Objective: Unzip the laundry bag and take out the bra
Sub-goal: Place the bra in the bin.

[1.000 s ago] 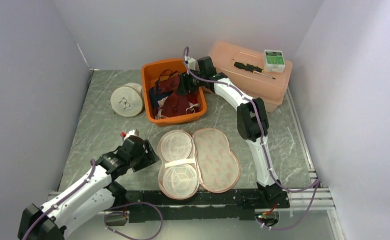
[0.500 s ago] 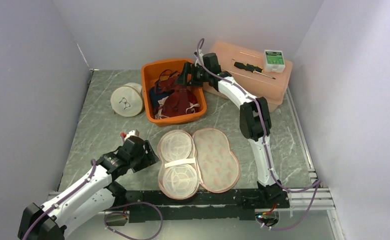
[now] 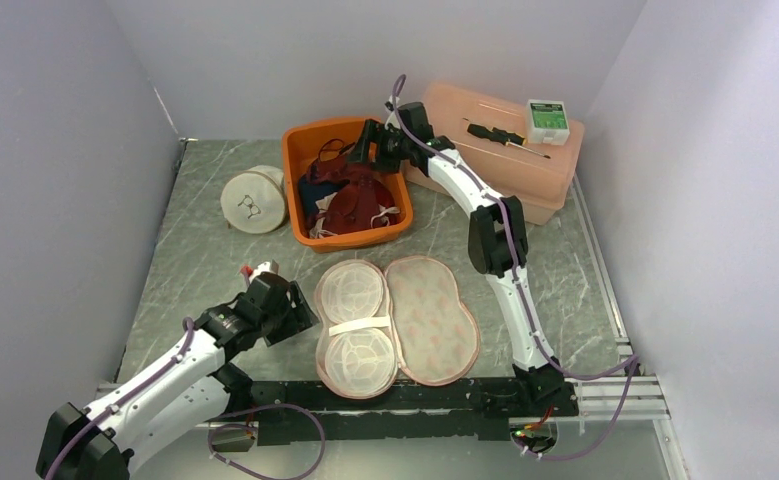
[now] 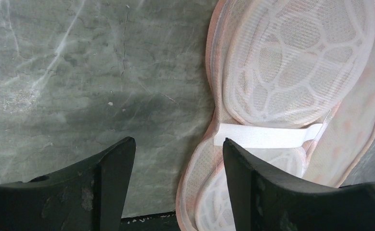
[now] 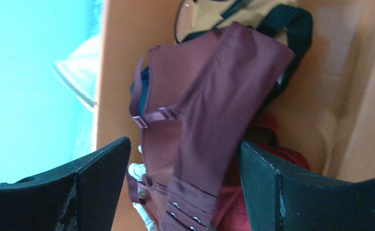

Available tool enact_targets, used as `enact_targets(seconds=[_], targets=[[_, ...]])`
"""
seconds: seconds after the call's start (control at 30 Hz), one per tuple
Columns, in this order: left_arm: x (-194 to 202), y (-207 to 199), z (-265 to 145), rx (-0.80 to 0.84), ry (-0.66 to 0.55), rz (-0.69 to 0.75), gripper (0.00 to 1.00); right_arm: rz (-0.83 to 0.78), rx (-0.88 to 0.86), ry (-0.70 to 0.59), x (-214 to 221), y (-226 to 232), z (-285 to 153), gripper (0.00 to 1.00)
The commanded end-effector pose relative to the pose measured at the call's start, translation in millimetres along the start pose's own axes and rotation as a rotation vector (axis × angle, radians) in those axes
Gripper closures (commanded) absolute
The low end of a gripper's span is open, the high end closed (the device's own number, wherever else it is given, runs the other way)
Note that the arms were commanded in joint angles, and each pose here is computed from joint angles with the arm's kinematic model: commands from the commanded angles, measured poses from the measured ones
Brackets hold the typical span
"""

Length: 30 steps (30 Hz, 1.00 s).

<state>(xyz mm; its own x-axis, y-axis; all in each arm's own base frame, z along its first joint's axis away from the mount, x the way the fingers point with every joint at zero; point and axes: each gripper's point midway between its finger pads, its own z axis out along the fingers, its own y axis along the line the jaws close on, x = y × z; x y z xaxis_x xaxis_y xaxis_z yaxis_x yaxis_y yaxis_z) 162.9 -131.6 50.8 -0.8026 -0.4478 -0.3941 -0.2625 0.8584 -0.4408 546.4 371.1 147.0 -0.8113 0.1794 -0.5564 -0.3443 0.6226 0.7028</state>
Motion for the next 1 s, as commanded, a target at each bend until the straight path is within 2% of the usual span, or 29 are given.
enact_targets(seconds=[0.0, 0.13, 0.33, 0.47, 0.53, 0.8, 0.97], targets=[[-2.1, -7.5, 0.4, 0.026, -0.006, -0.017, 0.28, -0.022, 0.080, -0.026, 0.6, 4.9, -10.8, 0.15], [-1.5, -10.9, 2.5, 0.035, 0.003, -0.020, 0.28, 0.004, 0.087, -0.019, 16.1, 2.6, -4.7, 0.18], [-0.3, -9.2, 0.2, 0.033, 0.004, -0.026, 0.29, 0.012, 0.021, -0.060, 8.5, 13.4, 2.5, 0.44], [-0.9, -7.0, -2.5, 0.032, -0.005, -0.030, 0.29, -0.063, -0.010, -0.144, -6.1, 30.5, -7.1, 0.47], [-1.0, -6.2, -2.9, 0.030, -0.007, -0.028, 0.29, -0.120, -0.037, -0.181, -9.3, 40.7, -9.4, 0.52], [0.8, -5.4, -1.1, 0.025, 0.003, -0.023, 0.29, -0.303, -0.091, -0.246, -15.9, 68.9, -9.3, 0.81], [2.6, -2.6, -1.2, 0.025, 0.003, -0.022, 0.29, -0.422, -0.163, -0.290, -12.7, 89.3, -17.4, 0.85]])
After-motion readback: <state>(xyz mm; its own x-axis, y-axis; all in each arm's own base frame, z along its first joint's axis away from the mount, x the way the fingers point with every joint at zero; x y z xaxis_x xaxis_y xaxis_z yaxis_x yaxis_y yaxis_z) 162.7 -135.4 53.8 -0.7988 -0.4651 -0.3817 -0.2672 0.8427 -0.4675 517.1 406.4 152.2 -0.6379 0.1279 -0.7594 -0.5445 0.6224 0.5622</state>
